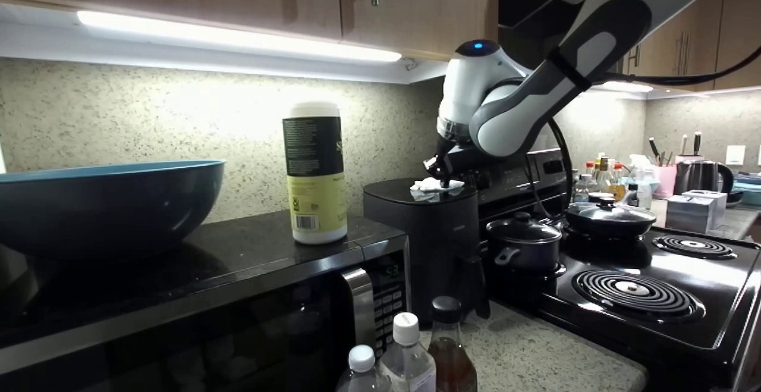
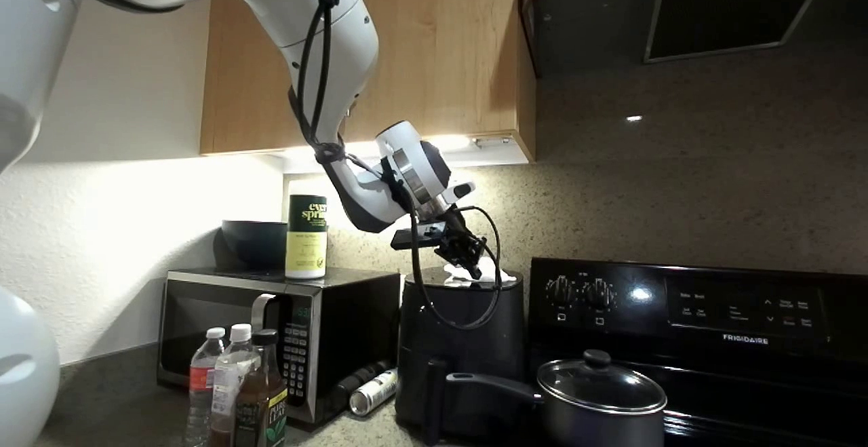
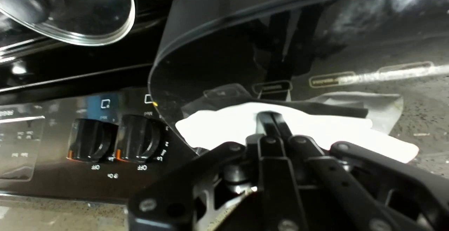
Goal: Pick up the white paper, wipe on top of the air fryer and put the paper back on the countertop.
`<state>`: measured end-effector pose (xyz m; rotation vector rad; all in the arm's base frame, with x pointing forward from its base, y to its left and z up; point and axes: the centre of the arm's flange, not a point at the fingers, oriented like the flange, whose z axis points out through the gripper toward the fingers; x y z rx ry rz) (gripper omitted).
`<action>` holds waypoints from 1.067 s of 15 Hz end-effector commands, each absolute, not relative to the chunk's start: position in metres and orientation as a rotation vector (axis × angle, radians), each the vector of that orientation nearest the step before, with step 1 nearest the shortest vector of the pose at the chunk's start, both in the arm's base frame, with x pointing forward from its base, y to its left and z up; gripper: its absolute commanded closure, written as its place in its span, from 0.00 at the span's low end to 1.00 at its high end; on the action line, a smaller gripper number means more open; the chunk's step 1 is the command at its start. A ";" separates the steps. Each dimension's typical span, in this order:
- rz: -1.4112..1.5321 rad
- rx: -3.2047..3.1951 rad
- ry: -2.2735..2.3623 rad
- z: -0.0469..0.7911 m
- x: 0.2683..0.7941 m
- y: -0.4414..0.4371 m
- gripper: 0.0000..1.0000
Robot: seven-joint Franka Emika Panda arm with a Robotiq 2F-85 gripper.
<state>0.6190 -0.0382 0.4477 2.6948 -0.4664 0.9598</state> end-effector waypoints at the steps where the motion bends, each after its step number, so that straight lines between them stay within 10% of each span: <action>1: 1.041 2.685 -0.306 0.423 0.643 -0.018 0.99; 16: 1.149 2.684 0.070 0.422 0.669 0.054 0.99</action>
